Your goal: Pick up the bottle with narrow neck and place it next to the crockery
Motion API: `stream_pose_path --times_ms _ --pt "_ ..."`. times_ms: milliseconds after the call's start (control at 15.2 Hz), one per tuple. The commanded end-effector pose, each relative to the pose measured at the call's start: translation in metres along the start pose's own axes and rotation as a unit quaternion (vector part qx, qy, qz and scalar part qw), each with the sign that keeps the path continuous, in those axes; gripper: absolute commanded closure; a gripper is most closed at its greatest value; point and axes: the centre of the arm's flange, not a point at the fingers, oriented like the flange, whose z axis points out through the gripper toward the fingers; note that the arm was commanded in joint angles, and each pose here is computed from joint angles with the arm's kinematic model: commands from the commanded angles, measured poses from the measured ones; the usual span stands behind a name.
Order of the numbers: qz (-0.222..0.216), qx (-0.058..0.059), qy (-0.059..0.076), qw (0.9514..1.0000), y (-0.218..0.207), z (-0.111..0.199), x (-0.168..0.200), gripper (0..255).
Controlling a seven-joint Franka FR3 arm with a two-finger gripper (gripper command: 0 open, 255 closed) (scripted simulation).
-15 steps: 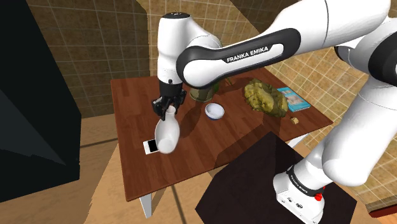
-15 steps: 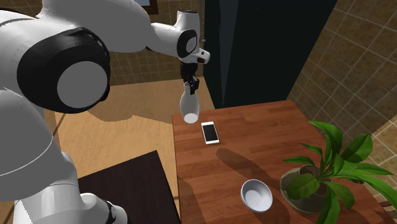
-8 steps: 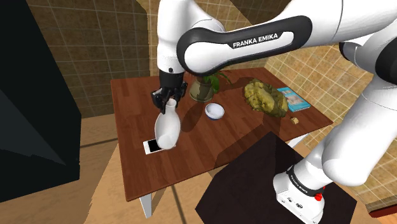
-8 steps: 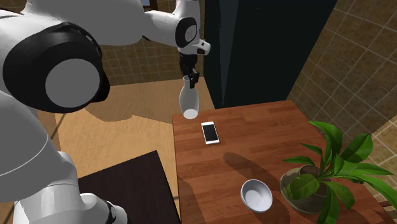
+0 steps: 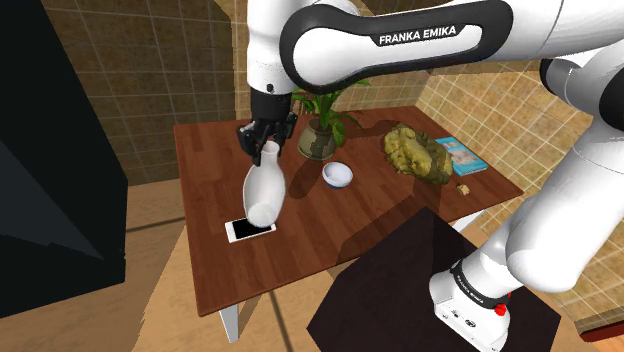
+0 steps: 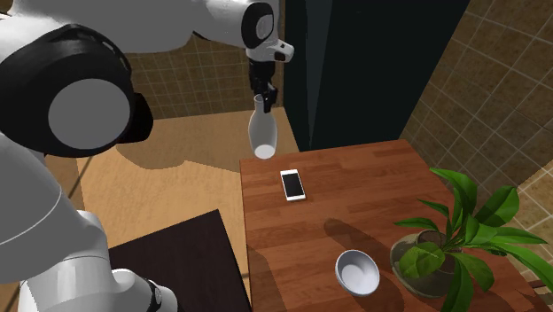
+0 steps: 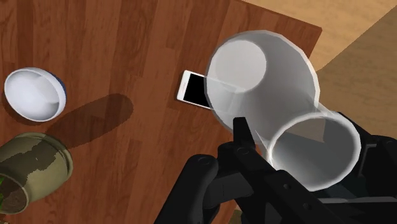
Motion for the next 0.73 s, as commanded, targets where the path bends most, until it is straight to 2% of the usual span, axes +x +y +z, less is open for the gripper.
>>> stream_pose_path --times_ms 0,660 --pt "0.000 0.000 0.000 1.0000 0.000 -0.011 0.000 255" --pt "0.000 0.000 0.000 1.0000 -0.001 -0.064 -0.001 255"
